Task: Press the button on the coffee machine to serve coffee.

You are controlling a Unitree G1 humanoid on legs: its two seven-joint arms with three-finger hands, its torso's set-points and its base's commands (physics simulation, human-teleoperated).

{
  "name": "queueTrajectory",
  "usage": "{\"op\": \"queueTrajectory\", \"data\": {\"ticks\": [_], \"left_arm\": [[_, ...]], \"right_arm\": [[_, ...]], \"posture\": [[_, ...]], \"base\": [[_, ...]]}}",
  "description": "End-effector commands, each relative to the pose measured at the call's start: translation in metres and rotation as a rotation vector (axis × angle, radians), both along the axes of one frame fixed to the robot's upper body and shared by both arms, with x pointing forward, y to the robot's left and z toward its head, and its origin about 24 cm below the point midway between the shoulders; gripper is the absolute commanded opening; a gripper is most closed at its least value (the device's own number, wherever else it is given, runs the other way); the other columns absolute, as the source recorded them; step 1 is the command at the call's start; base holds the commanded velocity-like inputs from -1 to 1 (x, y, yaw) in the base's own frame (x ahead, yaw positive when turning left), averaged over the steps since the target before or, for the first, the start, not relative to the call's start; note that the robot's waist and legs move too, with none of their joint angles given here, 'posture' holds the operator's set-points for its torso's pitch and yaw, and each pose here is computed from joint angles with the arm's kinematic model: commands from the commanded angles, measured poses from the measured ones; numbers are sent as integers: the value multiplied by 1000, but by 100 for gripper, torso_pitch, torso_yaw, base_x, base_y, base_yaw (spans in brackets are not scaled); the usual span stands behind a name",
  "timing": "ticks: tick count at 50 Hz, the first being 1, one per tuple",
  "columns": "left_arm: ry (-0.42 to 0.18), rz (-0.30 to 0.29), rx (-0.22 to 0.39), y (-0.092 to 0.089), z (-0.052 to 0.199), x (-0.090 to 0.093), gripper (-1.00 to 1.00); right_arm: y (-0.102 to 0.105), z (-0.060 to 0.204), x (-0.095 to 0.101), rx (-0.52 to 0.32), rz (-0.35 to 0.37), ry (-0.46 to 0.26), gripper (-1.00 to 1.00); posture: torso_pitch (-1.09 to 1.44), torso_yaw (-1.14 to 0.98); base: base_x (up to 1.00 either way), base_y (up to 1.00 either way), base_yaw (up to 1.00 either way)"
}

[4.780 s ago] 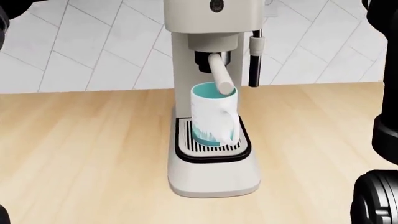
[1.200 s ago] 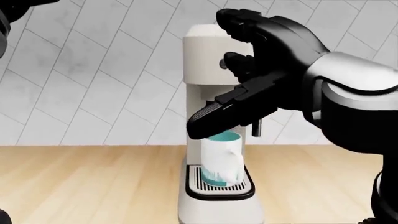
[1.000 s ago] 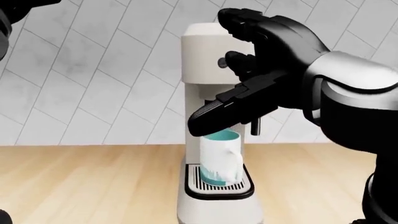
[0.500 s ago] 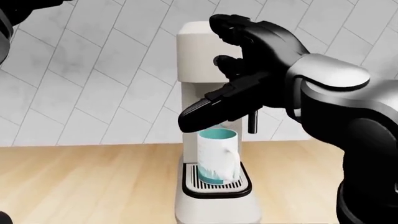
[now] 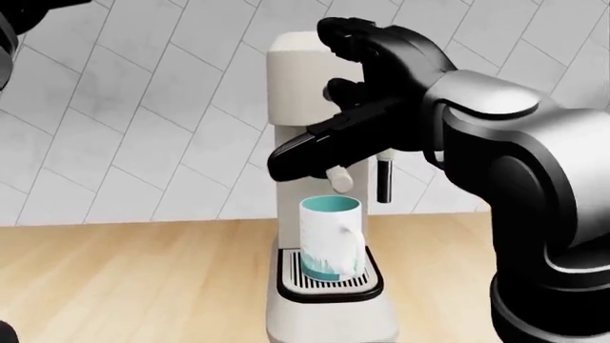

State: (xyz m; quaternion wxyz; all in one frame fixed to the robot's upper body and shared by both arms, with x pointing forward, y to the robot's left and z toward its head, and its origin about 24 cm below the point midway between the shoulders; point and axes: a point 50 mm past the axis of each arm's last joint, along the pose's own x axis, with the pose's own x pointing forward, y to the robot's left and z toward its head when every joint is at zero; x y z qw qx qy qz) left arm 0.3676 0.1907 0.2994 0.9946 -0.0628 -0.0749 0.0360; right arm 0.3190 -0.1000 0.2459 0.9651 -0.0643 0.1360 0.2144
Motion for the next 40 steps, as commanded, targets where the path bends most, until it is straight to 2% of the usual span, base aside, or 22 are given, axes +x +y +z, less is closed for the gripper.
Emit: {"op": "queueTrajectory", "data": {"ticks": [1, 13, 40], "left_arm": [[-70, -2, -1, -1, 16, -4, 100], [-68, -4, -5, -2, 15, -5, 100], [-72, -8, -6, -3, 16, -5, 100]], "right_arm": [[-2, 15, 1, 11, -13, -77, 100], [-2, 5, 7, 19, -23, -66, 100], [4, 5, 18, 34, -19, -66, 100]], "posture": [[-99, 0], [-99, 0], [-99, 0]], "base": [[0, 0, 0], [0, 0, 0], [0, 0, 0]]}}
